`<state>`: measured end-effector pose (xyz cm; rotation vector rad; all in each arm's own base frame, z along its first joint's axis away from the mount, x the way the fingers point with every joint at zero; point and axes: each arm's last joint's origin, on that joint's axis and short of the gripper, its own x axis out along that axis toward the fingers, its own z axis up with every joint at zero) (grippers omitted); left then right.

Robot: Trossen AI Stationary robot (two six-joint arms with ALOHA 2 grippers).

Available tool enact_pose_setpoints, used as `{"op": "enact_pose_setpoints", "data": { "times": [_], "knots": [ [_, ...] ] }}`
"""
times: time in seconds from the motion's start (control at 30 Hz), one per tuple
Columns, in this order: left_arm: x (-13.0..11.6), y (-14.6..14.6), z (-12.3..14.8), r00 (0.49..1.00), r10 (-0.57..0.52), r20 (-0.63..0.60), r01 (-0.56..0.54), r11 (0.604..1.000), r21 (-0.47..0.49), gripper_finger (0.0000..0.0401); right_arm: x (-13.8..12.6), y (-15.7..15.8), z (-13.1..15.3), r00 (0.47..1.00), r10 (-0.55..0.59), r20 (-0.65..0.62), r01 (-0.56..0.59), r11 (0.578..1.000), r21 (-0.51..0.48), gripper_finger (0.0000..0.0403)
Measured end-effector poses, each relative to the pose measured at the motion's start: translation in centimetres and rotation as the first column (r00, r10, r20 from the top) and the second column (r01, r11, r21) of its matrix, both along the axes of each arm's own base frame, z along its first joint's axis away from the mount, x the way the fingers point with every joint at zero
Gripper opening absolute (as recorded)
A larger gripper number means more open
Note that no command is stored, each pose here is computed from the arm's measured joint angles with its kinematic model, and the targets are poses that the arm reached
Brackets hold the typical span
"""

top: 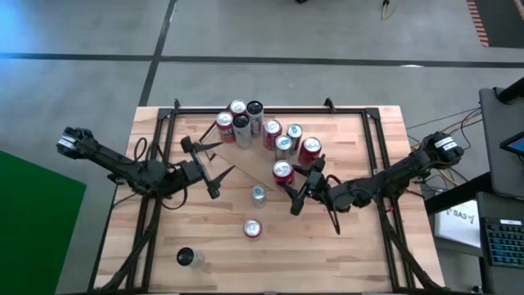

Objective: Place canned beverage on shelf
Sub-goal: Put the red/black soda can on the shelf, align with the other red/black soda can

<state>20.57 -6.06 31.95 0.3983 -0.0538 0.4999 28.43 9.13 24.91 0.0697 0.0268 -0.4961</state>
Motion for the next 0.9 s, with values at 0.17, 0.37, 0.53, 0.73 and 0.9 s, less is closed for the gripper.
{"op": "enact_pose_setpoints", "data": {
  "times": [0.17,0.37,0.53,0.73,0.9],
  "knots": [
    [0.14,0.3,0.06,1.0,0.015,0.012,-0.015,1.0,-0.006,0.0337,0.03,0.0,-0.5,1.0,-0.015,-0.027,0.015,1.0,0.006,0.0283],
    [0.34,0.46,-0.03,1.0,0.025,0.011,-0.025,1.0,-0.005,0.0337,-0.01,-0.07,-0.56,0.999,-0.04,-0.031,0.04,0.999,0.006,0.0288],
    [0.38,0.45,-0.05,1.0,0.025,0.011,-0.025,1.0,-0.005,0.0337,-0.01,-0.07,-0.59,0.999,-0.04,-0.033,0.04,0.999,0.006,0.0289],
    [0.38,0.45,-0.06,1.0,0.024,0.012,-0.024,1.0,-0.007,0.0337,-0.04,-0.08,-0.76,0.998,-0.041,-0.05,0.041,0.999,-0.001,0.029],
    [0.39,0.43,-0.06,1.0,0.018,0.012,-0.018,1.0,-0.005,0.0337,-0.04,-0.09,-0.76,0.998,-0.041,-0.051,0.041,0.999,-0.001,0.029]
  ]
}}
